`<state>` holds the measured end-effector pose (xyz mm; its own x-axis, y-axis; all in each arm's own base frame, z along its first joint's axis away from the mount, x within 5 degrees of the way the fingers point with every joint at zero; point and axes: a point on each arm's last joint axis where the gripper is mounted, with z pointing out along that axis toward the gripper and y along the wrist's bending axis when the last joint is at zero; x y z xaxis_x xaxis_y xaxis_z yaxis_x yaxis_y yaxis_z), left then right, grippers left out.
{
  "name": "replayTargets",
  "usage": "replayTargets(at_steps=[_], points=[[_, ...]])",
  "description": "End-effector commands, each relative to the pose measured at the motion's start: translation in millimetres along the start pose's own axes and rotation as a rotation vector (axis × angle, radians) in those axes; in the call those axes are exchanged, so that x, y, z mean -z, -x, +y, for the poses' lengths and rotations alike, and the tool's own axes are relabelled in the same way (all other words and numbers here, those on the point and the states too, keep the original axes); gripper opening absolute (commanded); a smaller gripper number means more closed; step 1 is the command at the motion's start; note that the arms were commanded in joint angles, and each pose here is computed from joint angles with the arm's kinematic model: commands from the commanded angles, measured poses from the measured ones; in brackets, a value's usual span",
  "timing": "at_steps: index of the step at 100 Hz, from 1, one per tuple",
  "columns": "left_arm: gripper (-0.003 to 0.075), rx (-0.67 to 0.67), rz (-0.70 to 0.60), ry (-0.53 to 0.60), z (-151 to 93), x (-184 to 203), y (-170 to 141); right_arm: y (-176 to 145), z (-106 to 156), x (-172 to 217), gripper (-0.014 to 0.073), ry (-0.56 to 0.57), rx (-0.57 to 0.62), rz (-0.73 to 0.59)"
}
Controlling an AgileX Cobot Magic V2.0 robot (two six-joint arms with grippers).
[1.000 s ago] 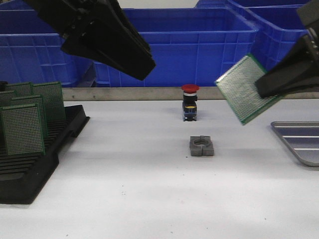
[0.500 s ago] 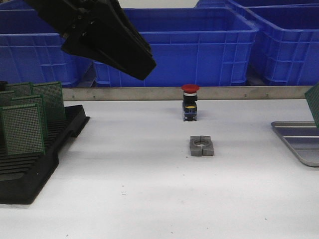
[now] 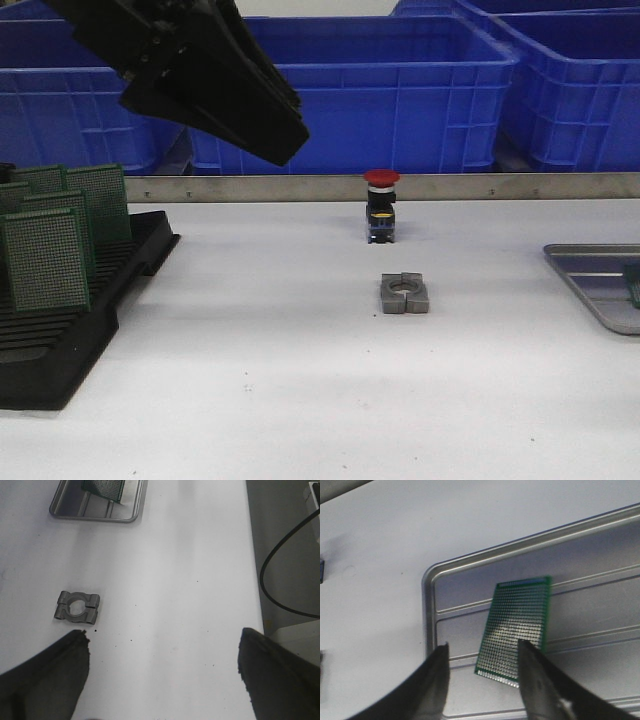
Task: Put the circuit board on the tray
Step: 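Open the left gripper, carry the board with the right gripper onto the silver tray, then grasp a second green board from the rack with the left gripper and lift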
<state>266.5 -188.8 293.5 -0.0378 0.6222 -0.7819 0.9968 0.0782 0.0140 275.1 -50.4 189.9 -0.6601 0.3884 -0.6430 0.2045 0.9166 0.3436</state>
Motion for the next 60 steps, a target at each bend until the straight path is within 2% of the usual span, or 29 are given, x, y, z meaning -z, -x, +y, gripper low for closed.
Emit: replayTargets(at_steps=[1,20,35,49,60], points=[[0.0564,-0.022,-0.067,0.028,-4.4,13.0,18.5,15.2,2.1,8.5,0.0509,-0.01,-0.004,-0.07],[0.0564,-0.111,0.068,0.058,0.8,18.6,8.3,15.1,2.4,8.5,0.0517,-0.007,-0.004,-0.069],[0.0564,-0.18,0.289,0.13,15.5,34.4,-13.9,15.1,2.5,8.5,0.0517,-0.006,-0.004,-0.069],[0.0564,-0.17,0.452,0.197,29.1,52.8,-36.6,15.1,2.5,8.5,0.0517,-0.006,-0.004,-0.069],[0.0564,-0.143,0.511,0.245,38.6,68.2,-50.8,15.0,2.6,8.5,0.0517,-0.005,-0.004,-0.068]])
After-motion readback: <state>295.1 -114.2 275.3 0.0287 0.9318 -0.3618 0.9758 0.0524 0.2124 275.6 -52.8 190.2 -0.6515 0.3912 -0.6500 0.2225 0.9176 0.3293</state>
